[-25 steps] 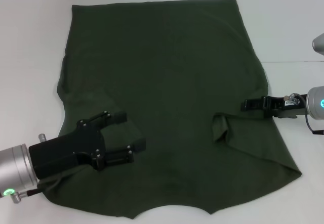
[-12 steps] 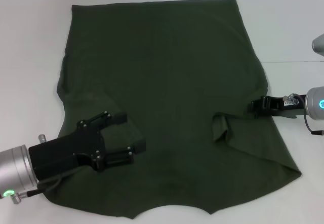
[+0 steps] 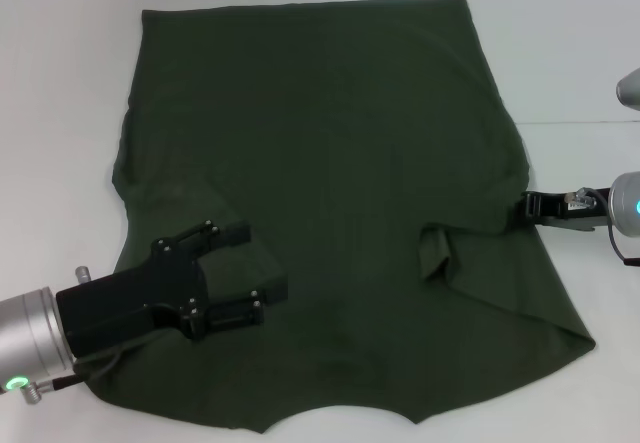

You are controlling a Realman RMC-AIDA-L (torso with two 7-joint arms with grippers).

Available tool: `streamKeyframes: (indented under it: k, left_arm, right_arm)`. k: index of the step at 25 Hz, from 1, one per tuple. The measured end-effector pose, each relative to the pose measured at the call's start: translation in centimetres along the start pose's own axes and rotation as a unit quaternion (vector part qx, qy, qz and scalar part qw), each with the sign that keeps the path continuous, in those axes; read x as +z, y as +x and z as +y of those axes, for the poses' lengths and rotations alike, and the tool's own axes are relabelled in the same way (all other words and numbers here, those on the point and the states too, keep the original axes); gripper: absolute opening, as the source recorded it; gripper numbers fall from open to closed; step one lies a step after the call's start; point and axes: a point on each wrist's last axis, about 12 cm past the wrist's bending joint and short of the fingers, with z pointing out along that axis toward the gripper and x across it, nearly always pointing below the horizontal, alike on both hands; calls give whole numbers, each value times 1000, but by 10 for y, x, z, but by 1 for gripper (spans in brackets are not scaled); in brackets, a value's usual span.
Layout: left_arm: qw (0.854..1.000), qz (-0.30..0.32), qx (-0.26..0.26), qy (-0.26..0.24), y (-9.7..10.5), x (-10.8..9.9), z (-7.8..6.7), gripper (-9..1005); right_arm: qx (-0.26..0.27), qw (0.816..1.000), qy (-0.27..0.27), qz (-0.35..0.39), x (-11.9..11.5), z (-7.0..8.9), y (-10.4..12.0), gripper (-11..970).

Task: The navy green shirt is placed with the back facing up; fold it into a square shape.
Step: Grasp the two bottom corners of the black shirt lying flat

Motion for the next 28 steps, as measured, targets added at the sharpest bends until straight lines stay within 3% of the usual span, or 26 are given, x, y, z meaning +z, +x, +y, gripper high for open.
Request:
streamKeyframes:
  k: [13,18,23,28]
  left_arm:
    - [1000,-4,-2,0,1,-2,-2,920]
    - [1000,-13,-3,0,0,-4,-3,920]
    - [1000,-20,-3,1,-2,-5,-3,920]
    - [1000,-21,-2,0,-2,-6,-3,920]
  right_arm:
    - [-8,998,-34,-53,-13,11,-30,43]
    - [-11,996,-34,-76,-6,26,-41,44]
    - [-29,995,-24,-96,6,45,-45,177]
    - [-44,994,-23,-102,8,49,-47,417]
